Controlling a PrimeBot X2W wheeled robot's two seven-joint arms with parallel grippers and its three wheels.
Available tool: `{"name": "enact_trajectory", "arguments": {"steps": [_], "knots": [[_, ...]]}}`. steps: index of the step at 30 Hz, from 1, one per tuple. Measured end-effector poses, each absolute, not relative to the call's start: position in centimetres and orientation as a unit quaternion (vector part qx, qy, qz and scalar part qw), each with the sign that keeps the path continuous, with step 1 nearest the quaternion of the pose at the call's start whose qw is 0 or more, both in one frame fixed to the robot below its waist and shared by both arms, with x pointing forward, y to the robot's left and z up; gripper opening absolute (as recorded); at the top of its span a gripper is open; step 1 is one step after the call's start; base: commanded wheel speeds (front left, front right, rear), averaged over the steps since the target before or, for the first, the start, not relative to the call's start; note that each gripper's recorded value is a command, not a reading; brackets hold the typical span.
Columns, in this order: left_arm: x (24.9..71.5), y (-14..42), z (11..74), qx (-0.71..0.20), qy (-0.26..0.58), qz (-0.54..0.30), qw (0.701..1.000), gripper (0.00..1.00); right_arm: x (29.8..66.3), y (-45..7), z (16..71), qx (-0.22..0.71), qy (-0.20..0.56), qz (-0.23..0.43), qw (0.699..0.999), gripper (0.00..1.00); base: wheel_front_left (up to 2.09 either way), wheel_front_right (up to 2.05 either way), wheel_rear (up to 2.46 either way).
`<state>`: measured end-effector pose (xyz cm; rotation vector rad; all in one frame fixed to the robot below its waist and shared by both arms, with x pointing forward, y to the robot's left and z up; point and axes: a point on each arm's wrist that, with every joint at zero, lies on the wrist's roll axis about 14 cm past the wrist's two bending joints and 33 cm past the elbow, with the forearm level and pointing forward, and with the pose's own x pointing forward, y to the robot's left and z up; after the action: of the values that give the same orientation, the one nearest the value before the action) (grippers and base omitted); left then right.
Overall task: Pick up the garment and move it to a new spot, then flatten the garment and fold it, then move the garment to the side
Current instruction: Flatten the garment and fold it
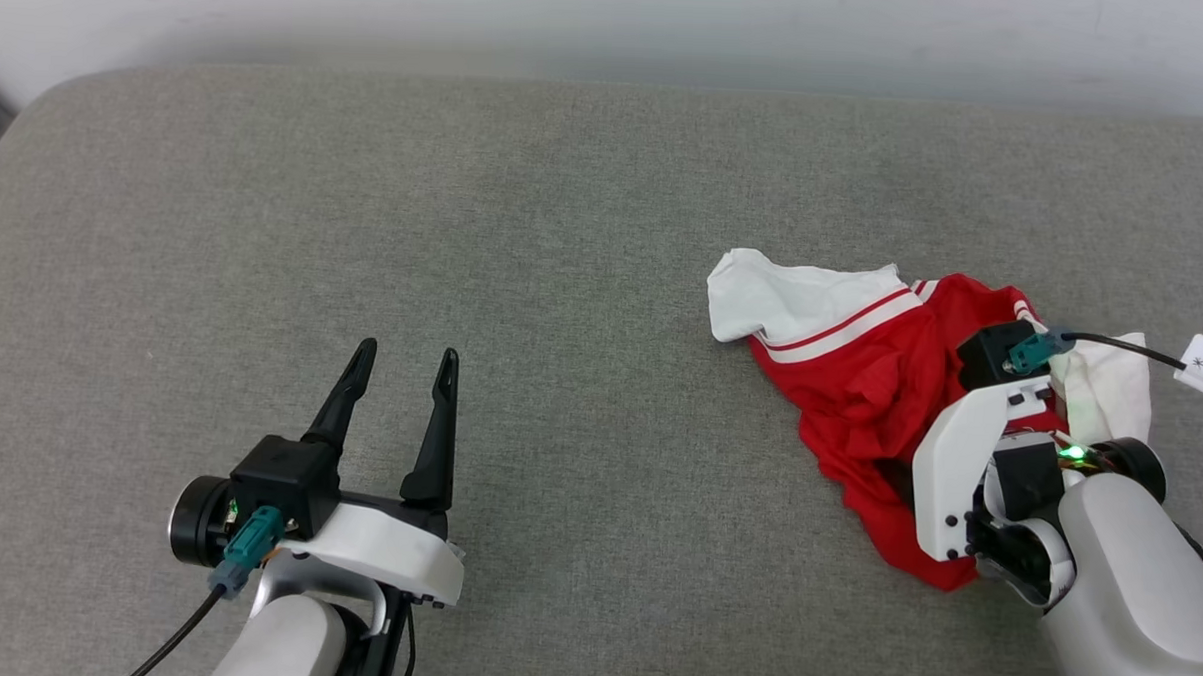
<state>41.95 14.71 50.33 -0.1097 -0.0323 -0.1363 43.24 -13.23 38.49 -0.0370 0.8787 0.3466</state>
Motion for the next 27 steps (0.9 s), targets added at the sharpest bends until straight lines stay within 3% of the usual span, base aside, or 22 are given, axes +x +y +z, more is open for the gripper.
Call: {"name": "enact_trajectory", "arguments": {"steps": [1, 2, 3, 4, 10, 13, 19, 20, 21, 22, 27], "knots": [[42.0, 14.8, 50.2, -0.055, -0.015, -0.066, 0.996, 1.0, 43.2, -12.9, 38.1, -0.014, 0.429, 0.17, 0.887, 1.0, 0.0, 0.0, 0.0], [41.9, 14.9, 50.0, -0.055, -0.013, -0.064, 0.996, 1.0, 43.2, -12.5, 37.9, -0.009, 0.431, 0.173, 0.886, 0.47, 0.0, 0.0, 0.0], [41.9, 15.0, 49.9, -0.054, -0.011, -0.063, 0.996, 1.0, 43.1, -12.4, 37.7, -0.005, 0.432, 0.175, 0.885, 0.04, 0.0, 0.0, 0.0], [42.0, 15.1, 49.9, -0.054, -0.012, -0.062, 0.997, 1.0, 43.0, -12.1, 37.6, -0.001, 0.433, 0.177, 0.884, 0.0, 0.0, 0.0, 0.0], [41.8, 15.0, 50.3, -0.055, -0.018, -0.063, 0.996, 1.0, 42.0, -9.2, 39.1, 0.016, 0.393, 0.22, 0.893, 0.0, 0.0, 0.0, 0.0], [41.4, 14.6, 50.6, -0.055, -0.021, -0.067, 0.996, 1.0, 39.8, -6.1, 41.4, 0.019, 0.354, 0.275, 0.894, 0.0, 0.0, 0.0, 0.0], [40.7, 14.1, 51.1, -0.06, -0.025, -0.073, 0.995, 1.0, 33.3, -4.8, 39.0, 0.036, 0.412, 0.303, 0.859, 0.0, 0.0, 0.0, 0.0], [40.6, 14.0, 51.2, -0.06, -0.026, -0.074, 0.995, 1.0, 32.6, -5.0, 38.5, 0.038, 0.42, 0.3, 0.855, 0.07, 0.0, 0.0, 0.0], [40.5, 14.0, 51.3, -0.061, -0.028, -0.074, 0.995, 1.0, 32.3, -5.3, 38.3, 0.04, 0.42, 0.295, 0.858, 0.59, 0.0, 0.0, 0.0], [40.5, 14.0, 51.4, -0.063, -0.028, -0.074, 0.995, 1.0, 32.4, -5.5, 38.5, 0.044, 0.408, 0.289, 0.865, 1.0, 0.0, 0.0, 0.0], [39.7, 13.8, 51.2, -0.063, -0.024, -0.075, 0.995, 1.0, 34.6, -5.7, 42.2, 0.08, 0.293, 0.265, 0.915, 1.0, 0.0, 0.0, 0.0]]}}
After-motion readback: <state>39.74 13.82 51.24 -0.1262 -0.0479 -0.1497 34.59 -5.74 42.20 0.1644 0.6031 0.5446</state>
